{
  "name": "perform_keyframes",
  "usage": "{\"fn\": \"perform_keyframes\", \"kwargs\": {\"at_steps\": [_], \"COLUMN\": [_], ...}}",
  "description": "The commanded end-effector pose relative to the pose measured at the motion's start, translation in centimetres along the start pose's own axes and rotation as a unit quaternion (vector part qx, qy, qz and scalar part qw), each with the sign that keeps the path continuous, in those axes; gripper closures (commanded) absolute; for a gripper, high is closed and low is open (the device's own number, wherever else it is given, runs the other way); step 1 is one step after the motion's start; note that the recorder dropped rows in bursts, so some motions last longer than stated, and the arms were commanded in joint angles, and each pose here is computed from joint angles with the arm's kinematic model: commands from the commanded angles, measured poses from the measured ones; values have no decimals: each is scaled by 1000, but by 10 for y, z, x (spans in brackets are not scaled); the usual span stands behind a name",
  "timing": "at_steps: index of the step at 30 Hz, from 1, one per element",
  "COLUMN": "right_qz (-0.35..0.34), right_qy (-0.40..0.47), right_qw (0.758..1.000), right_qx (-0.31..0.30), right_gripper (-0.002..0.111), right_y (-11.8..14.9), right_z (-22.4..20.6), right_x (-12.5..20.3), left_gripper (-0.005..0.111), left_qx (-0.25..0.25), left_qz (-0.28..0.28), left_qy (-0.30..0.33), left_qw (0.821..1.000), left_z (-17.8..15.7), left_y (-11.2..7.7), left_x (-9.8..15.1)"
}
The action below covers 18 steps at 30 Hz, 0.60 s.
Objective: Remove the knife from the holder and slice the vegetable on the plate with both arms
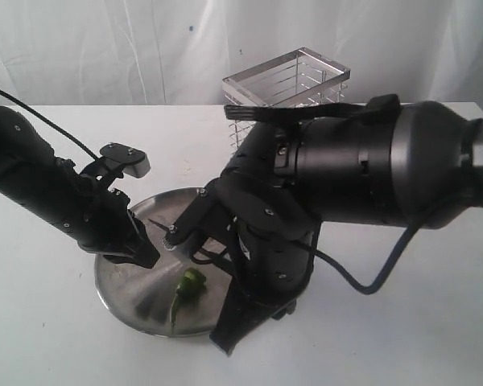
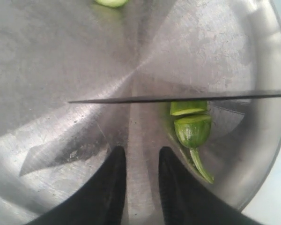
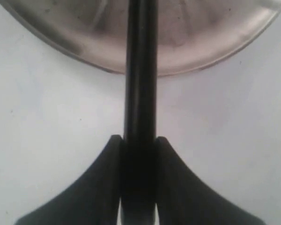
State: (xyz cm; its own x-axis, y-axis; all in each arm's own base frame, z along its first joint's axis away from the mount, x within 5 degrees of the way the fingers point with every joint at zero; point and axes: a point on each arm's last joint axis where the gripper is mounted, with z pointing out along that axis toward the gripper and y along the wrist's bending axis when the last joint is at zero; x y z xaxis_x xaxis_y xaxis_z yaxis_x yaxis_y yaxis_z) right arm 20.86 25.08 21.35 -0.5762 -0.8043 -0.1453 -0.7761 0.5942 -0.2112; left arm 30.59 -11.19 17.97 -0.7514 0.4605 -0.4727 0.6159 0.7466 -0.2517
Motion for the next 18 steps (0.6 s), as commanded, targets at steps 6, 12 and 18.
{"fn": "perform_keyframes", "kwargs": {"at_steps": [6, 12, 18], "right_qz": [23, 29, 32], "right_qy": [-15, -10, 4], "right_qw": [999, 999, 999], "right_qx": [-30, -29, -41], "right_gripper": [108, 108, 108], "right_y": [9, 9, 14], "right_z": [8, 9, 17], "right_x": [27, 34, 43], "left_gripper": [76, 76, 76], "left_qx": [13, 13, 13], "left_qz": [-8, -8, -8], "left_qy": [4, 3, 4], "left_qw": [1000, 1000, 1000], "left_z": [-1, -1, -1], "left_y": [-5, -5, -5], "left_x": [2, 1, 2]}}
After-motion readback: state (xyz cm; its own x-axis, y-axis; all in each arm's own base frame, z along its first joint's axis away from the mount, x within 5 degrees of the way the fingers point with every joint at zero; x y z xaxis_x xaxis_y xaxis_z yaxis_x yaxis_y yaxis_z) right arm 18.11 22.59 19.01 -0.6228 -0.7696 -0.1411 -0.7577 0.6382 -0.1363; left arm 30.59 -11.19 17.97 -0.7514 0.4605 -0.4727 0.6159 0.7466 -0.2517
